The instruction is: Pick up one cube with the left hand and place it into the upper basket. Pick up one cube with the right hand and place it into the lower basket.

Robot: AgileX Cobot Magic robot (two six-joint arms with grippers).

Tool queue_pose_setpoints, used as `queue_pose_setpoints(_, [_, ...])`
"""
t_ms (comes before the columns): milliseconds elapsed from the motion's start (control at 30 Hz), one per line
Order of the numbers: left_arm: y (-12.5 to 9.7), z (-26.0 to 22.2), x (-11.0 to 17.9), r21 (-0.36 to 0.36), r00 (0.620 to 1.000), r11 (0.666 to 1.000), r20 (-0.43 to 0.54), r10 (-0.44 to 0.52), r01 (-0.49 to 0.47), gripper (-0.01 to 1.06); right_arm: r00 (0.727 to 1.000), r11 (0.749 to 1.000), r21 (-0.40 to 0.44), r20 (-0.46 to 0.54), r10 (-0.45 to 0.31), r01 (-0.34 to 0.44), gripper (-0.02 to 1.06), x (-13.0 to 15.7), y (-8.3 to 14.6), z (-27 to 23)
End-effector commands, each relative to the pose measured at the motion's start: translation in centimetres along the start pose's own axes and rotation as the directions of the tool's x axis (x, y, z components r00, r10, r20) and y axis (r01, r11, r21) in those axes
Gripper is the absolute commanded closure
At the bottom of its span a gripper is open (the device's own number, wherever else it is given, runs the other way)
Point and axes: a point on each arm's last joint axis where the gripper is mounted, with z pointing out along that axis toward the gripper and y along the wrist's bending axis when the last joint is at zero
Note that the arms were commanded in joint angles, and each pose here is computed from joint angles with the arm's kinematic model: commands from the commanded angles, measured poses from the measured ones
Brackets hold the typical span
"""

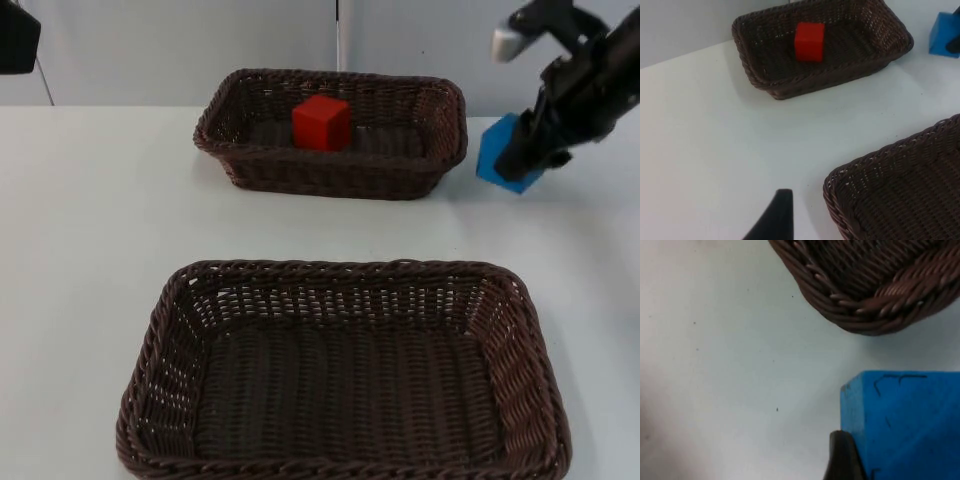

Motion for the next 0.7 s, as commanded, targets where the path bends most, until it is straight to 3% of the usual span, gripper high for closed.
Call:
queue_pose_setpoints(0, [0.0,-0.1,0.1,-0.004,1.0,1.0,0.005,0.01,-0.01,0.0,1.0,1.0,0.008,-0.011,-0.001,0.001,1.05,-0.6,0.0,-2.0])
queue_pose_setpoints(200, [0.0,-0.1,0.1,-0.004,1.0,1.0,0.005,0.01,-0.01,0.0,0.997,0.998,0.057,-0.067,0.031,-0.027,1.05,-1.0,0.1,-5.6])
queue_pose_setpoints(367, [0.0,-0.1,0.1,-0.004,1.0,1.0,0.005,0.01,-0.01,0.0,0.997,0.996,0.074,-0.054,0.047,-0.043,1.05,-1.5,0.3,-8.0])
queue_pose_setpoints(467, [0.0,-0.1,0.1,-0.004,1.0,1.0,0.005,0.01,-0.01,0.0,0.994,0.991,0.089,-0.03,0.107,-0.104,1.05,-1.9,0.5,-9.5])
queue_pose_setpoints(667, [0.0,-0.1,0.1,-0.004,1.0,1.0,0.005,0.01,-0.01,0.0,0.988,0.985,0.083,-0.027,0.152,-0.15,1.05,-2.0,0.9,-10.8])
